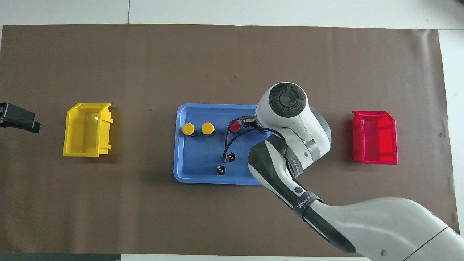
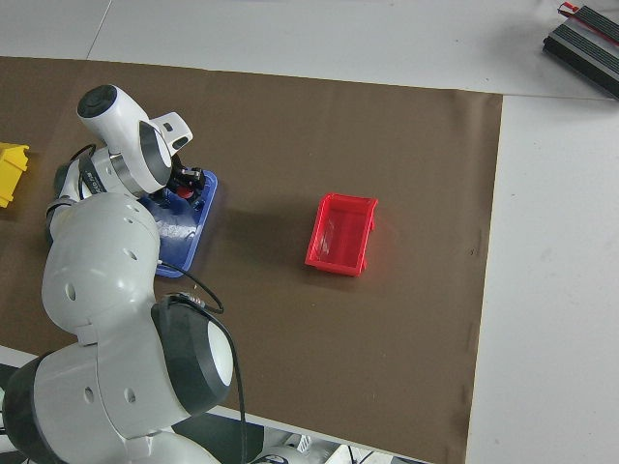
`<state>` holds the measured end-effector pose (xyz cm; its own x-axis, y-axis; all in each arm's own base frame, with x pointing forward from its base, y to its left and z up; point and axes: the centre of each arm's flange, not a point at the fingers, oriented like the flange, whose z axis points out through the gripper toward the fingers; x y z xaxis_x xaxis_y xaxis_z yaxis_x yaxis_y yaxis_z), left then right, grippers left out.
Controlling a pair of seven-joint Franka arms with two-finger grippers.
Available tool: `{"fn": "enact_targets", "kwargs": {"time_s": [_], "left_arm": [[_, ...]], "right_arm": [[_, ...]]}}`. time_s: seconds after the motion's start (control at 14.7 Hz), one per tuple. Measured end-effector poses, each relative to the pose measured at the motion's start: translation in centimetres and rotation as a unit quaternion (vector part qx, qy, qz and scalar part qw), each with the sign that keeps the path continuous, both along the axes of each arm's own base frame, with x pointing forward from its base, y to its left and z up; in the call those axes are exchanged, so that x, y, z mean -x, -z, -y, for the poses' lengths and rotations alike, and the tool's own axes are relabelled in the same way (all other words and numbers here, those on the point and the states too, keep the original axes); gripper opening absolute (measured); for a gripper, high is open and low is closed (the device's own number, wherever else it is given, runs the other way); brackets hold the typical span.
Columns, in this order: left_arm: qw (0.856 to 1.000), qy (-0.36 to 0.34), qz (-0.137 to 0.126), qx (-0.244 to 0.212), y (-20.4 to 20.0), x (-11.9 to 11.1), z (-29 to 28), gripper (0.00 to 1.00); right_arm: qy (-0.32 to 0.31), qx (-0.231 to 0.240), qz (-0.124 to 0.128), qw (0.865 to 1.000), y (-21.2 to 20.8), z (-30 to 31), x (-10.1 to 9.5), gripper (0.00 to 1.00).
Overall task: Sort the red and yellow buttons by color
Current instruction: 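Reach into the blue tray and grasp a red button with the right gripper, then carry the red button to the red bin while the left gripper reaches yellow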
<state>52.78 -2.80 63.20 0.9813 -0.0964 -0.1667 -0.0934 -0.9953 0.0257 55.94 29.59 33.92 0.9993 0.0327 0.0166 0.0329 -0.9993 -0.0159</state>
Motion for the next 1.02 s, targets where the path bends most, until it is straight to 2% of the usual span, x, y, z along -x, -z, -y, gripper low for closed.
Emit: {"fn": "enact_targets", "kwargs": {"time_s": [0.07, 0.2, 0.27, 0.34, 0.48, 0.61, 0.82, 0.88, 1.02], "left_arm": [[1.000, 0.000, 0.000, 0.000, 0.0, 0.0, 0.0, 1.00], [1.000, -0.001, 0.000, 0.000, 0.0, 0.0, -0.1, 1.00], [1.000, -0.001, 0.000, 0.000, 0.0, 0.0, -0.1, 1.00], [1.000, -0.001, 0.000, 0.000, 0.0, 0.0, -0.1, 1.00], [1.000, 0.000, 0.000, 0.000, 0.0, 0.0, -0.1, 1.00], [1.000, 0.002, 0.001, 0.000, 0.5, 0.1, 0.2, 1.00], [0.998, -0.018, 0.052, 0.005, 3.0, 0.0, 4.2, 1.00], [0.997, -0.033, 0.071, 0.008, 4.6, 0.3, 7.4, 1.00], [0.994, -0.054, 0.091, 0.012, 8.4, 1.7, 15.1, 1.00]], "right_arm": [[0.000, 0.001, -0.001, 1.000, 0.1, 0.0, 0.1, 0.54], [0.000, 0.001, -0.002, 1.000, 0.2, 0.0, 0.1, 0.51], [0.000, 0.002, -0.003, 1.000, 0.2, 0.0, 0.1, 0.41], [0.000, 0.004, -0.006, 1.000, 0.2, 0.1, 0.2, 0.38], [0.002, 0.013, -0.015, 1.000, -0.9, 0.2, -0.1, 0.38], [-0.002, 0.024, -0.020, 1.000, -4.8, 1.0, -1.2, 0.38], [-0.033, 0.040, -0.019, 0.998, -11.0, 6.5, -2.0, 0.38], [-0.043, 0.043, -0.025, 0.998, -12.3, 9.2, -2.0, 0.38], [-0.059, 0.044, -0.036, 0.997, -13.5, 14.8, -1.6, 0.38]]}}
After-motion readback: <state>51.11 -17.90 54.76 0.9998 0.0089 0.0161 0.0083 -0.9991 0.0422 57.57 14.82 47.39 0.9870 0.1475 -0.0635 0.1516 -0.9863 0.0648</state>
